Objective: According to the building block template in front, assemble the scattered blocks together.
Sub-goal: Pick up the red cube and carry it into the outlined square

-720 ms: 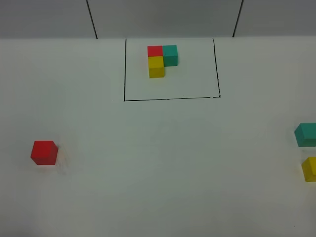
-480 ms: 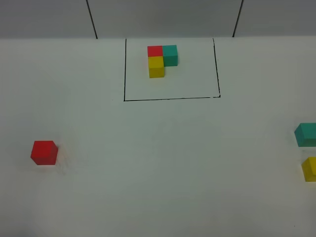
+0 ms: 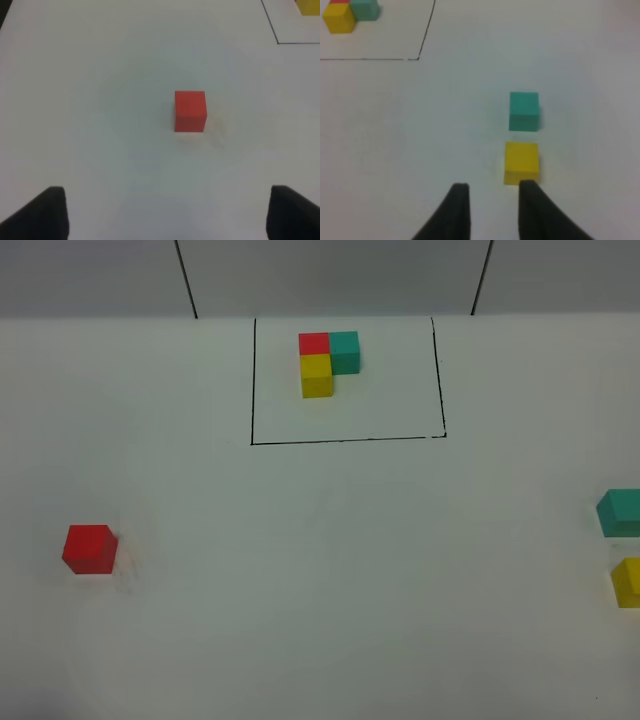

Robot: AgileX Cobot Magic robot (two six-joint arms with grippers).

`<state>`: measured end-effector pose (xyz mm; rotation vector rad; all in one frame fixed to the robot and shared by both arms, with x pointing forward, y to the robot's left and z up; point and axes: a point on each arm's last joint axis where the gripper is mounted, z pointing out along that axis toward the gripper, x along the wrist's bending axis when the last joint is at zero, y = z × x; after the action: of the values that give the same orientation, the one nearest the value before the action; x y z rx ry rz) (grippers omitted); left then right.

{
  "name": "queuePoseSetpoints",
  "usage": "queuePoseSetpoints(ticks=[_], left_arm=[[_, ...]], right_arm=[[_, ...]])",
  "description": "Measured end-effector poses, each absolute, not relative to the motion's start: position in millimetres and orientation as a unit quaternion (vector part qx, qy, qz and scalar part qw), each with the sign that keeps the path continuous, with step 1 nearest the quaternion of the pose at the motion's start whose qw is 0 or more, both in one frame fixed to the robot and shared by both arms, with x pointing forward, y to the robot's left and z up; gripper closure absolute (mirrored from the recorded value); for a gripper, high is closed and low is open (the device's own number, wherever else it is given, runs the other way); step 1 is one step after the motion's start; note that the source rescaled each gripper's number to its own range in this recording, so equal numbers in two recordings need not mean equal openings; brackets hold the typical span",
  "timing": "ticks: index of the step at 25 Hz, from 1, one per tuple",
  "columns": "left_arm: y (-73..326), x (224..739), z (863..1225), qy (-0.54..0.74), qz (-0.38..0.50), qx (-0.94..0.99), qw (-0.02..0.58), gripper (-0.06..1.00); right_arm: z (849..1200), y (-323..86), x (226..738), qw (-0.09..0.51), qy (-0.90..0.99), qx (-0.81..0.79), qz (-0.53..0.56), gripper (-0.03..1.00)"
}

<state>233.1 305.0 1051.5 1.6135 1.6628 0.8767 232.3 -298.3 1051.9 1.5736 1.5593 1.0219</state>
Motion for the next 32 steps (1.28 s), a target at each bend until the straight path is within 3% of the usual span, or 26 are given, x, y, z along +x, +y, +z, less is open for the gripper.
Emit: queuePoseSetpoints(ticks=[3, 11, 15, 20, 24, 32], left_arm=[[305.4, 252.8, 1069.0, 0.663, 0.311, 0.604, 0.315, 0.16], [303.0, 371.9, 1080.3, 0.72, 0.171, 0.653, 0.161, 0.16], [299.0, 436.1, 1055.5, 0.73, 0.106, 0.666, 0.11, 0.16], [296.8, 484.0, 990.8, 0.739, 0.024, 0.673, 0.027, 0.16], [296.4, 501.3, 959.6, 0.74, 0.01, 0.673, 0.012, 0.17], [271.1, 516.9, 938.0, 0.705, 0.021, 0.708, 0.034, 0.17]], right_arm=[[1051.9, -298.3, 232.3, 0.344, 0.6, 0.606, 0.393, 0.97], [1051.9, -298.3, 232.3, 0.344, 0.6, 0.606, 0.393, 0.97], [1051.9, -298.3, 232.3, 0.344, 0.6, 0.606, 0.393, 0.97], [1051.9, -298.3, 232.3, 0.344, 0.6, 0.606, 0.393, 0.97], [1051.9, -298.3, 232.3, 0.344, 0.6, 0.606, 0.393, 0.97], [1051.9, -298.3, 232.3, 0.344, 0.6, 0.606, 0.393, 0.97]])
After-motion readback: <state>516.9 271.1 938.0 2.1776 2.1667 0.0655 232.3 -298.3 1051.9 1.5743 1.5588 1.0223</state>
